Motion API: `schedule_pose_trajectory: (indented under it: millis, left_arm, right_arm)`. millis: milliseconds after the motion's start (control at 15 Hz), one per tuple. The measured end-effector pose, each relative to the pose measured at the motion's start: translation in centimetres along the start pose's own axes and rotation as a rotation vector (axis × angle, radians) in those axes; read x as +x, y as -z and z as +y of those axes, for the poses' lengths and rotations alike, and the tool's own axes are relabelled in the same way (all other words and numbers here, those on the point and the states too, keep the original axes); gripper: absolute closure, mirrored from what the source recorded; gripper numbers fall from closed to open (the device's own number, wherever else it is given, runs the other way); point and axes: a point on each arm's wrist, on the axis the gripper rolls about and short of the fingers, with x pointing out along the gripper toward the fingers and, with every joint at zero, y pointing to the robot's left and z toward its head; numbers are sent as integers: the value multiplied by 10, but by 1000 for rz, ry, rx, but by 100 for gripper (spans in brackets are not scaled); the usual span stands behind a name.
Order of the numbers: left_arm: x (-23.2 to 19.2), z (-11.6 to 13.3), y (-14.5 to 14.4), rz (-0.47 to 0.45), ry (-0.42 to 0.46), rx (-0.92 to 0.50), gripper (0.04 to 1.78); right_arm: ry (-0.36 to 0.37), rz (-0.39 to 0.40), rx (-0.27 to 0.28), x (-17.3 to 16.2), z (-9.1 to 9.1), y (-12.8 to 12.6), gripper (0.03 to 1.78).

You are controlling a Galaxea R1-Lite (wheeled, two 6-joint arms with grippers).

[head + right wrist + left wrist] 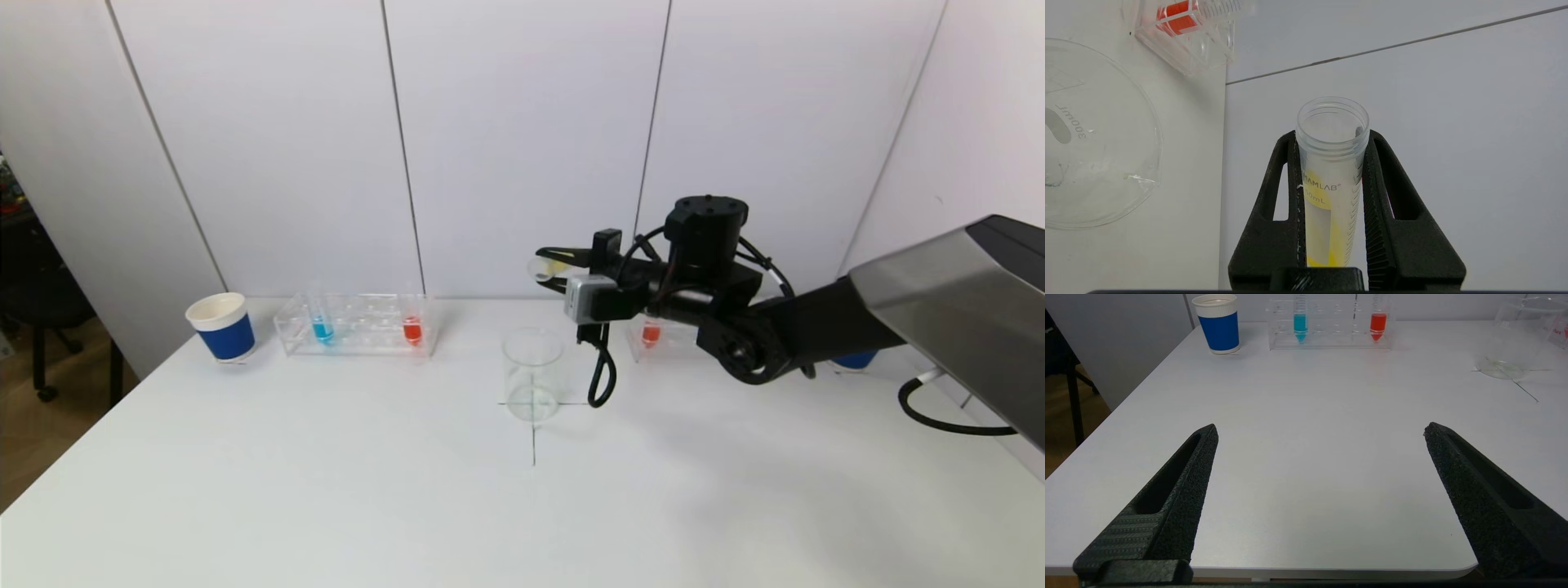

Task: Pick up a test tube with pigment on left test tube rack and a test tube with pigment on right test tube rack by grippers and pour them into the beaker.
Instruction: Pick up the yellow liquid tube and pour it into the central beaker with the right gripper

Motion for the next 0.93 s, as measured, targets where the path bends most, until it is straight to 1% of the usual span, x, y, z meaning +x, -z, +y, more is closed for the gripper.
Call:
schedule_pose_trajectory:
  millis: [267,667,933]
  left_arm:
    - [0,0,0,0,0,0,6]
    - [0,0,0,0,0,0,6]
    - [0,0,0,0,0,0,6]
  right_arm:
    - [19,-16,-67,2,9,8,135]
    - [40,-26,-143,4,25,20,135]
    - [33,-29,-167,5,32,24,135]
